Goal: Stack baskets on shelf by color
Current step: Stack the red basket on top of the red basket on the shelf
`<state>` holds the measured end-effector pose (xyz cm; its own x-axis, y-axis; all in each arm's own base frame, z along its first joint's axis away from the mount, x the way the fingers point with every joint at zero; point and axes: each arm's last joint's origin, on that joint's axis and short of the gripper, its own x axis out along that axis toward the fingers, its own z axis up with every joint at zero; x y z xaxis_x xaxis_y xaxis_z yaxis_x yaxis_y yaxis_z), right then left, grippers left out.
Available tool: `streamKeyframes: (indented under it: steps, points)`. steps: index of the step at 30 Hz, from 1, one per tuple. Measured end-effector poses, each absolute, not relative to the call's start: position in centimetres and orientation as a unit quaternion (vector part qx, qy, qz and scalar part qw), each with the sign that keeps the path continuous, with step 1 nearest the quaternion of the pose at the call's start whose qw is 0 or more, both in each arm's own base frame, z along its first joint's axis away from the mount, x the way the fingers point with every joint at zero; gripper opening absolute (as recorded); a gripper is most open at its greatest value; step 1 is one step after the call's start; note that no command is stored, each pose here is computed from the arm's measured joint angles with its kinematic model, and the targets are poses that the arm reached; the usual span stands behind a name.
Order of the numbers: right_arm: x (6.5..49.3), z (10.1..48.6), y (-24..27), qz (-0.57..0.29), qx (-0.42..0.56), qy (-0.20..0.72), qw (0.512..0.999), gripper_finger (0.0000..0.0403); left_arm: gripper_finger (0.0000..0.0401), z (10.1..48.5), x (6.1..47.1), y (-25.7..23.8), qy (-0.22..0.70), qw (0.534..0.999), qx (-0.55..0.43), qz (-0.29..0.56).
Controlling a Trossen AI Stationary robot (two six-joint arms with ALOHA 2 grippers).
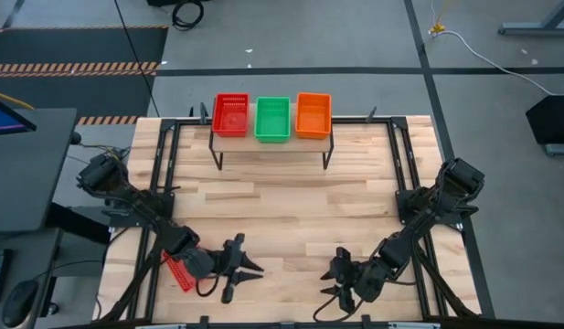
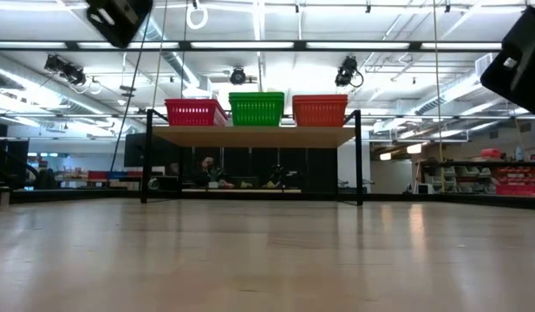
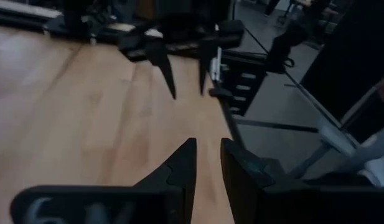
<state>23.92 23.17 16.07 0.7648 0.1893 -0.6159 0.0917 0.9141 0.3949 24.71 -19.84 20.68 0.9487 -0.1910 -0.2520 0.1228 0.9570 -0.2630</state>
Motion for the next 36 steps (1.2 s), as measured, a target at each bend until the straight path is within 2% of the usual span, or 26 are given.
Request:
streamKeyframes:
  steps: [9, 15, 18, 23, 29, 36]
  points:
    - [24.5, 16.1, 22.6, 0.027, 0.202, 0.343, 0.917, 0.0191, 0.005, 19.7, 21.8, -22.4, 0.182, 0.972, -0.116, -0.089]
    - [24.8, 16.1, 22.3, 0.032, 0.221, 0.353, 0.909, 0.0191, 0.0046, 18.8, 19.5, -23.5, 0.208, 0.973, -0.062, -0.073]
    - [24.9, 16.1, 22.3, 0.033, 0.222, 0.354, 0.908, 0.0191, 0.0046, 18.4, 18.9, -23.7, 0.226, 0.969, -0.068, -0.067]
    - [24.9, 16.1, 22.3, 0.035, 0.22, 0.354, 0.908, 0.0191, 0.0046, 18.0, 18.3, -23.2, 0.303, 0.952, -0.045, -0.021]
    - [24.9, 16.1, 22.3, 0.037, 0.216, 0.354, 0.909, 0.0191, 0.0046, 21.3, 17.7, -22.6, 0.401, 0.912, -0.027, 0.08]
    - [24.9, 16.1, 22.3, 0.037, 0.215, 0.354, 0.909, 0.0191, 0.0046, 25.4, 17.1, -23.5, 0.448, 0.888, -0.064, 0.082]
